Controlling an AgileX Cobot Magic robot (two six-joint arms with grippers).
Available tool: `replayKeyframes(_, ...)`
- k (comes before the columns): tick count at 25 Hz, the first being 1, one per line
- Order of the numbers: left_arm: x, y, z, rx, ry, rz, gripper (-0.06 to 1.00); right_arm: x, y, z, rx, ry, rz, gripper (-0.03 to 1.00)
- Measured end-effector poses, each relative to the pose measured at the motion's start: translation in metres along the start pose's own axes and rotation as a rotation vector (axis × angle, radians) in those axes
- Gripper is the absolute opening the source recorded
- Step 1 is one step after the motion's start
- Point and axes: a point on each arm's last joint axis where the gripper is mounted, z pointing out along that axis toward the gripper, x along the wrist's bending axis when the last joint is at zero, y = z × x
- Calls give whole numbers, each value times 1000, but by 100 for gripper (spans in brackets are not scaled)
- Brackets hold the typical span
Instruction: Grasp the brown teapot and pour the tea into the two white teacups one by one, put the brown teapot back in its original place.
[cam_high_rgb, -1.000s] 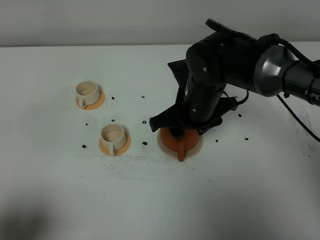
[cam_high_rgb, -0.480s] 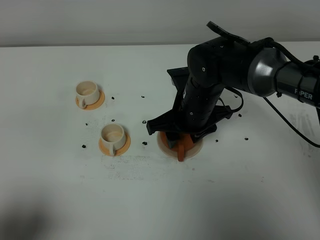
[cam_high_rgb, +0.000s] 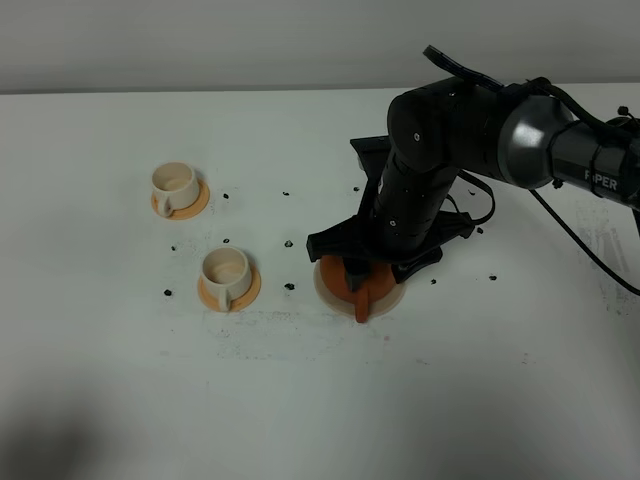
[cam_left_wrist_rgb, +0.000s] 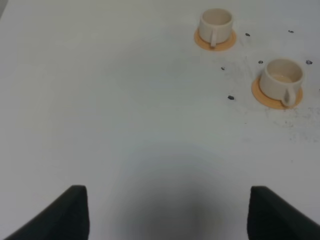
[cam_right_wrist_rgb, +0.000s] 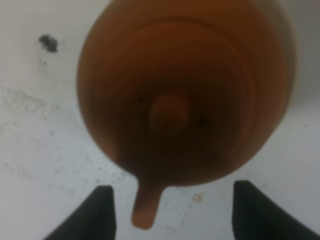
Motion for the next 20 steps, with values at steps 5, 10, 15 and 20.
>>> replayKeyframes(5, 0, 0, 0, 0, 0, 0, 66, 0, 0, 0, 2, 2, 2, 52)
replayKeyframes(10, 0, 0, 0, 0, 0, 0, 66, -1, 0, 12, 32, -5, 7, 52)
replayKeyframes(15, 0, 0, 0, 0, 0, 0, 66, -2, 0, 16, 40, -9, 6, 52)
replayKeyframes(20, 0, 0, 0, 0, 0, 0, 66, -2, 0, 18, 42, -11, 5, 52)
